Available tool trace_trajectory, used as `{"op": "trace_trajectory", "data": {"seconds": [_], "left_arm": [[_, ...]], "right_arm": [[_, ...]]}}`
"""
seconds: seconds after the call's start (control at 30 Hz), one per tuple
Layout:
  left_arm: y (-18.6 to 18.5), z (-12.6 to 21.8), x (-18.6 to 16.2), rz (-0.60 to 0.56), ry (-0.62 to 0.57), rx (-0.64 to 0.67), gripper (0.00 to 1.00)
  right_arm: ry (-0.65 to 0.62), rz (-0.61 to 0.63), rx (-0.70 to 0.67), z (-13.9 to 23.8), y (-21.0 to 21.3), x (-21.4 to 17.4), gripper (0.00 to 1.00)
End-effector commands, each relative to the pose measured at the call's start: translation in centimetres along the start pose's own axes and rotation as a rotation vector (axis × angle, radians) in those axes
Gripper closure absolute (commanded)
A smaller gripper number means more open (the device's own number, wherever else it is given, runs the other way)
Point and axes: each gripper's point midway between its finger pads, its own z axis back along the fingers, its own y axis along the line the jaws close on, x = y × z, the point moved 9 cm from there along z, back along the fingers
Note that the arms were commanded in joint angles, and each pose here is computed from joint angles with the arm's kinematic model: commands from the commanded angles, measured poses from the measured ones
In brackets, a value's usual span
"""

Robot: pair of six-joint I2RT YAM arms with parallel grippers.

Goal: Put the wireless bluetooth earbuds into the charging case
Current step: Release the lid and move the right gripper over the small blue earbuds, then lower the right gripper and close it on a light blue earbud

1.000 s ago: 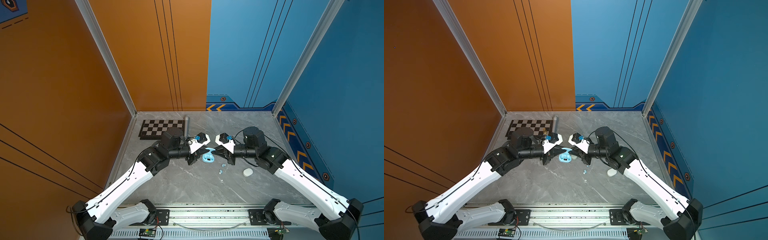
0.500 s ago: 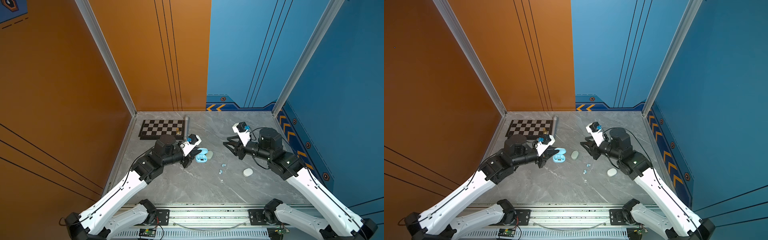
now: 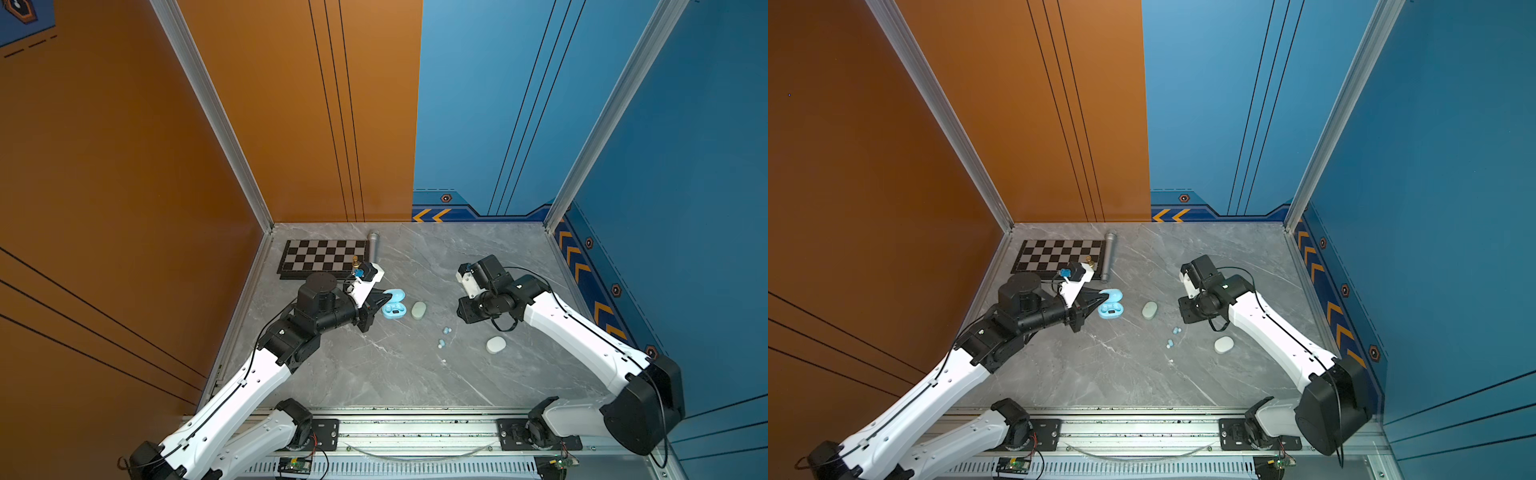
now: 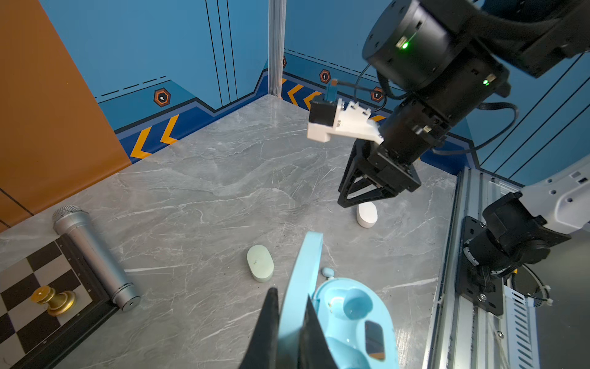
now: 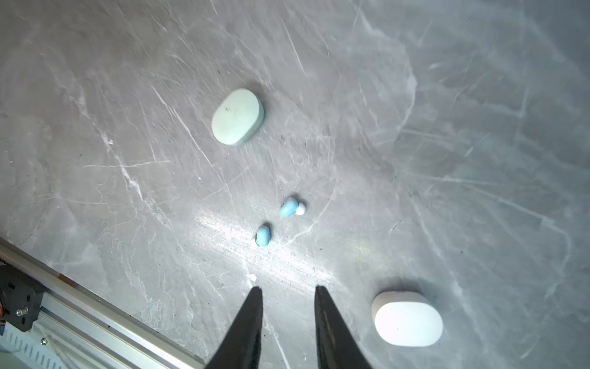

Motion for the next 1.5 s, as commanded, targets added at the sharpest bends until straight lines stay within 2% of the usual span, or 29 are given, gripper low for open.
{"op": "trace_trajectory", "data": {"seconds": [0.0,0.13,0.37,0.73,0.87,1.1,1.27,1.47], "left_arm": [[-0.4,0.6,0.5,-0.008,-0.076,-0.034,1.0],[-0.4,0.9,0.2,0.007,-0.121,-0.018,1.0],[-0.3,1.2,-0.1,0.045,-0.147,-0.001,1.0],[-0.4,1.7,0.2,0.036,-0.158,-0.003,1.0],[-0.5,1.9,0.3,0.035,-0.16,0.0,1.0],[-0.5,1.8,0.0,0.039,-0.15,-0.005,1.0],[-0.4,0.8,-0.8,0.038,-0.116,-0.009,1.0],[-1.2,-1.5,-2.7,-0.085,-0.056,-0.001,1.0]], "right_arm": [[0.105,-0.14,0.008,-2.3,1.0,-1.2,0.7],[0.201,-0.204,0.01,-5.2,1.5,-1.0,0.7],[0.333,-0.229,0.005,-8.8,2.0,-1.2,0.69],[0.438,-0.216,-0.024,-12.0,2.6,-1.1,0.7],[0.456,-0.201,-0.024,-12.4,2.9,-1.1,0.74],[0.435,-0.185,-0.026,-11.9,3.2,-0.7,0.86],[0.378,-0.175,-0.017,-10.4,3.3,0.2,0.88],[0.252,-0.21,0.069,-6.0,3.2,2.4,0.89]]}}
